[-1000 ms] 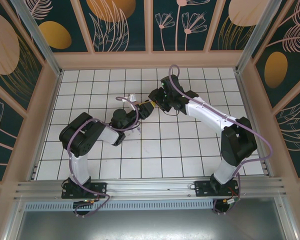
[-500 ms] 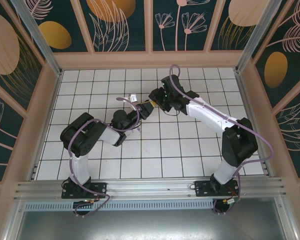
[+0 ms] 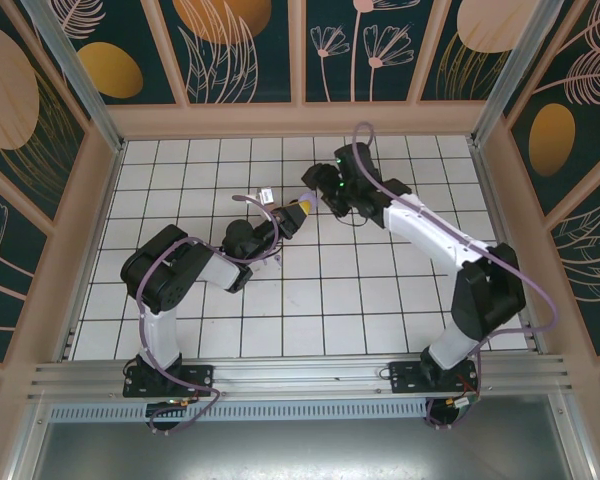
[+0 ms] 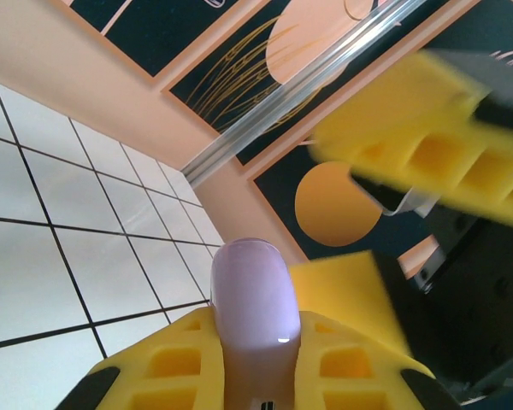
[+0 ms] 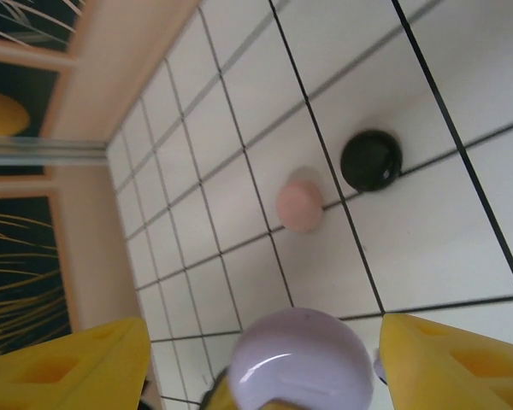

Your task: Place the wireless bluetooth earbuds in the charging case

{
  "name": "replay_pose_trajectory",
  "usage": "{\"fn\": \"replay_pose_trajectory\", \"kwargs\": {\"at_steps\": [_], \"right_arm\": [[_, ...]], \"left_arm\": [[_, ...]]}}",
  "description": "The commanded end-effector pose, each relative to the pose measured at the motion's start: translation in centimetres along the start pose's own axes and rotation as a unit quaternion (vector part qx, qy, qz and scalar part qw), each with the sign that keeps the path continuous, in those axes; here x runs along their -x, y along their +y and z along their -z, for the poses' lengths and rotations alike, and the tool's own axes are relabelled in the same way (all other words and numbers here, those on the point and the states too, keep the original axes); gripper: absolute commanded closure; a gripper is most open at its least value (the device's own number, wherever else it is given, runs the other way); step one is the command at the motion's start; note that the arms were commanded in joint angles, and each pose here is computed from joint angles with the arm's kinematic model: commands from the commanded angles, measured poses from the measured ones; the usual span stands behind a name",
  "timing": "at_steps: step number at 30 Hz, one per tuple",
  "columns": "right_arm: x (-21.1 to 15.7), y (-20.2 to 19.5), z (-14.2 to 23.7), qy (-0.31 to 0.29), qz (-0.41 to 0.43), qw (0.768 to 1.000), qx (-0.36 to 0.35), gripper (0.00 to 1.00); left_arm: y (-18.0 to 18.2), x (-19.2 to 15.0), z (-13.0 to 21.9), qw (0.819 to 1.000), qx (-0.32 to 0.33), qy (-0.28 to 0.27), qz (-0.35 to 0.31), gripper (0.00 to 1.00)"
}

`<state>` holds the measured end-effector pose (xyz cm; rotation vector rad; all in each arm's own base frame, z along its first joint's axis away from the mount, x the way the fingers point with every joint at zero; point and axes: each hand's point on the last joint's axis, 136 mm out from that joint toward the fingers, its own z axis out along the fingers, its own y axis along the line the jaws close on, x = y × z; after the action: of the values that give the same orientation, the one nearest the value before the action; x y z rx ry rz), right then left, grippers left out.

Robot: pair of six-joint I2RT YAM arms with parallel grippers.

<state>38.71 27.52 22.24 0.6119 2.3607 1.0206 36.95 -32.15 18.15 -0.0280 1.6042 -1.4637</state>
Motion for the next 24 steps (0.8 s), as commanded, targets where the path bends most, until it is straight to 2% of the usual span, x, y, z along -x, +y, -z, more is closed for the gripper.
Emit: {"fn": "replay_pose_trajectory", "kwargs": {"at_steps": [1,3,9,15,19,24], "right_arm": [[1.7,2.1,3.7,-0.044,0.029,0.997,0.048,0.28],[2.8,0.7,5.0,-0.061,0.034,0.996,0.047,0.28],[2.6,-3.7,7.9,-0.090,0.088,0.991,0.044,0.28],[1.5,-5.4,11.2,-0.103,0.180,0.974,0.095,0.28],[-0.6,-4.6,12.9,-0.082,0.260,0.949,0.158,0.28],[-3.0,-4.4,13.1,-0.035,0.306,0.932,0.192,0.28]], "left_arm": [[-1.6,0.1,0.2,1.000,-0.022,0.007,-0.004,1.00],[-2.3,-0.1,0.0,0.999,-0.033,0.025,-0.015,1.00],[-4.7,-1.6,-0.6,0.991,-0.077,0.101,-0.052,1.00],[-7.3,-3.2,-0.5,0.971,-0.136,0.182,-0.079,1.00],[-8.8,-3.8,-0.4,0.956,-0.164,0.227,-0.091,1.00],[-10.5,-4.1,-0.1,0.940,-0.194,0.264,-0.095,1.00]]}}
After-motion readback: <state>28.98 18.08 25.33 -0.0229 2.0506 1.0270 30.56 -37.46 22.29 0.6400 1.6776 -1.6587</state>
